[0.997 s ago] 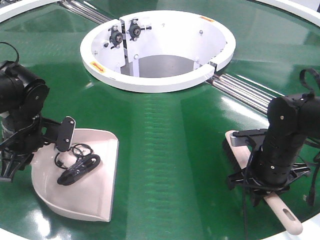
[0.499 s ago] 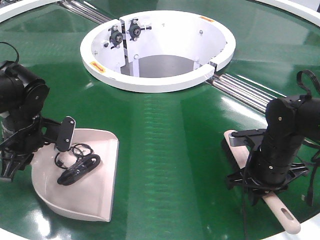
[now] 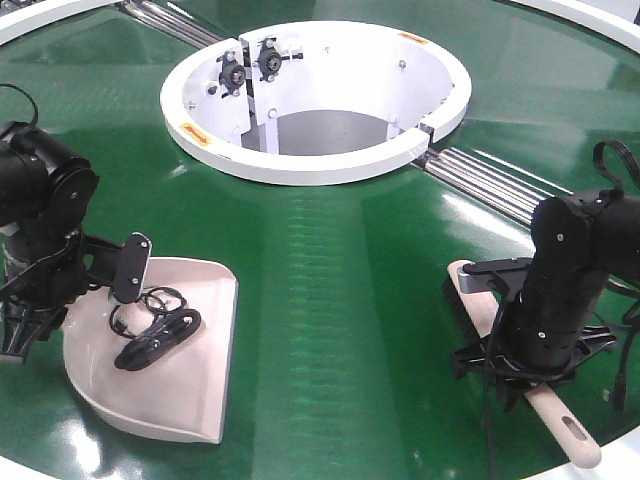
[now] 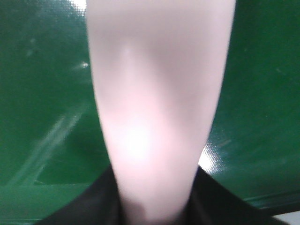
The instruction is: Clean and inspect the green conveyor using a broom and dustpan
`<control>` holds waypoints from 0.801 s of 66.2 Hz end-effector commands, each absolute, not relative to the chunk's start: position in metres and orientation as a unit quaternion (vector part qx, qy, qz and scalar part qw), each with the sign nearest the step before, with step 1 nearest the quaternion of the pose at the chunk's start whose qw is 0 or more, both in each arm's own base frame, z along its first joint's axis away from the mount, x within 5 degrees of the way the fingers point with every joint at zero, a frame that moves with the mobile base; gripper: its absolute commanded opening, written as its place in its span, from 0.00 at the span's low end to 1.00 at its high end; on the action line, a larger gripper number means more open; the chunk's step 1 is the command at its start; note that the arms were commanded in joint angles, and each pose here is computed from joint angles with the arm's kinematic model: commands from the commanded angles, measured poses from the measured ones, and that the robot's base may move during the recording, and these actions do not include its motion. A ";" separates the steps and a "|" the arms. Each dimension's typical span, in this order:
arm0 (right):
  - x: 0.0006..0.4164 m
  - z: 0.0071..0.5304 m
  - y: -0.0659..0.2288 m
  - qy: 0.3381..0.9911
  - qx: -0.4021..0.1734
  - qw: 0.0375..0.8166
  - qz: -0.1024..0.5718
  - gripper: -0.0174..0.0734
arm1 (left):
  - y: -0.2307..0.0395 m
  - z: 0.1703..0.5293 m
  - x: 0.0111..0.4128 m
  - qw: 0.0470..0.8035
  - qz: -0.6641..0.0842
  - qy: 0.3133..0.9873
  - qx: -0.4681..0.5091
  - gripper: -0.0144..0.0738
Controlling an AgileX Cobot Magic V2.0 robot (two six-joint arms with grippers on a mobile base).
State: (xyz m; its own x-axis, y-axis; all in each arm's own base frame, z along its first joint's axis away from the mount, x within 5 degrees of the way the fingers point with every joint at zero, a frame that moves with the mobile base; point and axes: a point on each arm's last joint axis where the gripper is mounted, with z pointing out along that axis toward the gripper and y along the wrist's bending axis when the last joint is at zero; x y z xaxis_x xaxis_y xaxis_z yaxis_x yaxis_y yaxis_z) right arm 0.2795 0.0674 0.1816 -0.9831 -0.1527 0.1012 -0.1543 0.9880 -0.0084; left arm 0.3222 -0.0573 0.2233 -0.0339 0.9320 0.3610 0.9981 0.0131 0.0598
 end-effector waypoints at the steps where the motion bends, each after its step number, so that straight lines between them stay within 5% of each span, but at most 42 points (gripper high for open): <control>1: 0.281 0.196 0.066 -0.997 0.078 0.025 0.004 0.19 | -0.059 0.243 0.319 0.092 -0.161 -0.708 -0.682 0.16; 39: 0.281 0.196 0.066 -0.997 0.078 0.026 0.004 0.19 | -0.060 0.242 0.320 0.080 -0.157 -0.719 -0.672 0.16; 53: 0.281 0.196 0.066 -0.997 0.078 0.026 0.004 0.19 | -0.064 0.241 0.322 0.055 -0.144 -0.728 -0.669 0.24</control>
State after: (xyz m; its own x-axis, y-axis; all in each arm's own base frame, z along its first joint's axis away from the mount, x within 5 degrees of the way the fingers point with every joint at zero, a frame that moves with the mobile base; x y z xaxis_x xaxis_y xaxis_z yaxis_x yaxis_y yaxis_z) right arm 0.2795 0.0674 0.1816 -0.9829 -0.1536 0.1012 -0.1552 0.9878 -0.0083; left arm 0.3208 -0.0593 0.2224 -0.0593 0.9394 0.3376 0.9976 0.0437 0.0534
